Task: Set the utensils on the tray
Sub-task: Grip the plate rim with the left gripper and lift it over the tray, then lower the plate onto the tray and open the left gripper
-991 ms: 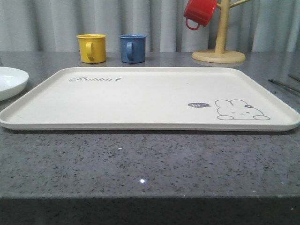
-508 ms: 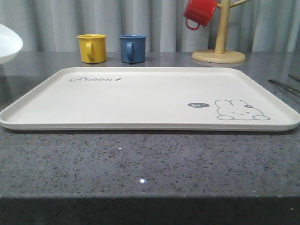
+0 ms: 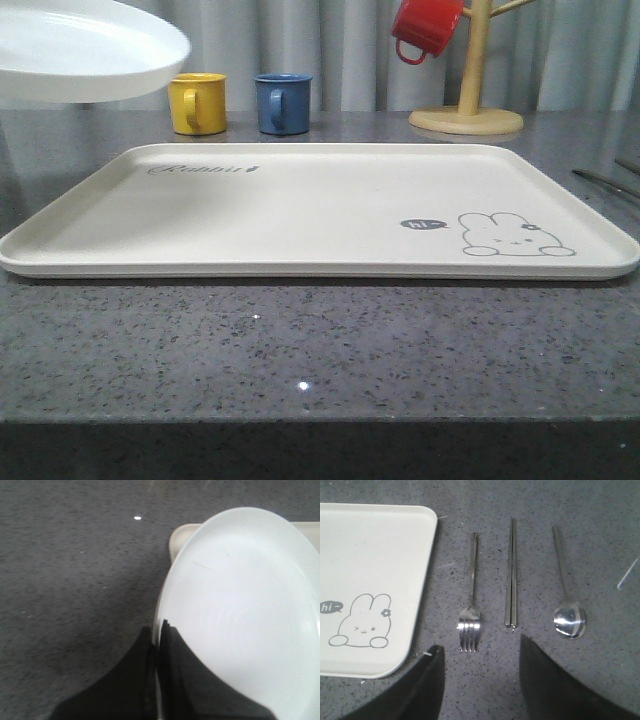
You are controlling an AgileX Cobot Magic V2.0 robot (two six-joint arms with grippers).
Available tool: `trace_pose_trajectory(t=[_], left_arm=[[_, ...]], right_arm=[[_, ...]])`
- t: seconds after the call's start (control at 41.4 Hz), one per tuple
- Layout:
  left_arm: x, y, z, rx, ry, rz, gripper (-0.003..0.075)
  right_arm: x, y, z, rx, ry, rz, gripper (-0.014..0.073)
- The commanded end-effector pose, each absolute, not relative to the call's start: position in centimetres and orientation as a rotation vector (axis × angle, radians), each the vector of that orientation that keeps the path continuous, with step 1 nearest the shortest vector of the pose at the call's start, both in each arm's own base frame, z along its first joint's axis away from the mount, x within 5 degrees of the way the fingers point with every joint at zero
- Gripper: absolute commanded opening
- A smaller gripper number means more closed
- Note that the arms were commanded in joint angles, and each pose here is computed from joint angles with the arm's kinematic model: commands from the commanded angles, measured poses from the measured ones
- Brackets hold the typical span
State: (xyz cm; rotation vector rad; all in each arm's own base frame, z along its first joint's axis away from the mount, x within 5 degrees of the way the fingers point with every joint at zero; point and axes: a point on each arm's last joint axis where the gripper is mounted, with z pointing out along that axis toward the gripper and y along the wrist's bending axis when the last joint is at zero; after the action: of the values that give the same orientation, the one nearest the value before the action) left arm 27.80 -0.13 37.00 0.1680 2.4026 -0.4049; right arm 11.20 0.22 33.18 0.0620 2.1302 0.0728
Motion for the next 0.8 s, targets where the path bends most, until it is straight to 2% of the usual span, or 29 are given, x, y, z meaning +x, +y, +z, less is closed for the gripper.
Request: trace_pose_trajectory(t=[0.0, 0.363, 0.774], left_arm=[[28.5, -2.4, 38.3, 0.202, 2.310, -0.501, -0.0018], [31.9, -7.8, 33.1, 0.348, 2.453, -0.641, -0.0018], [34.0, -8.3, 29.8, 0.331, 2.526, -0.636, -0.0017]], right_arm=[[11.6, 0.1, 34.5, 0.052, 2.046, 0.056, 0.0381], [11.6, 0.1, 34.5, 0.052, 2.046, 0.056, 0.0381], [11.6, 0.1, 34.5, 0.052, 2.046, 0.056, 0.0381]])
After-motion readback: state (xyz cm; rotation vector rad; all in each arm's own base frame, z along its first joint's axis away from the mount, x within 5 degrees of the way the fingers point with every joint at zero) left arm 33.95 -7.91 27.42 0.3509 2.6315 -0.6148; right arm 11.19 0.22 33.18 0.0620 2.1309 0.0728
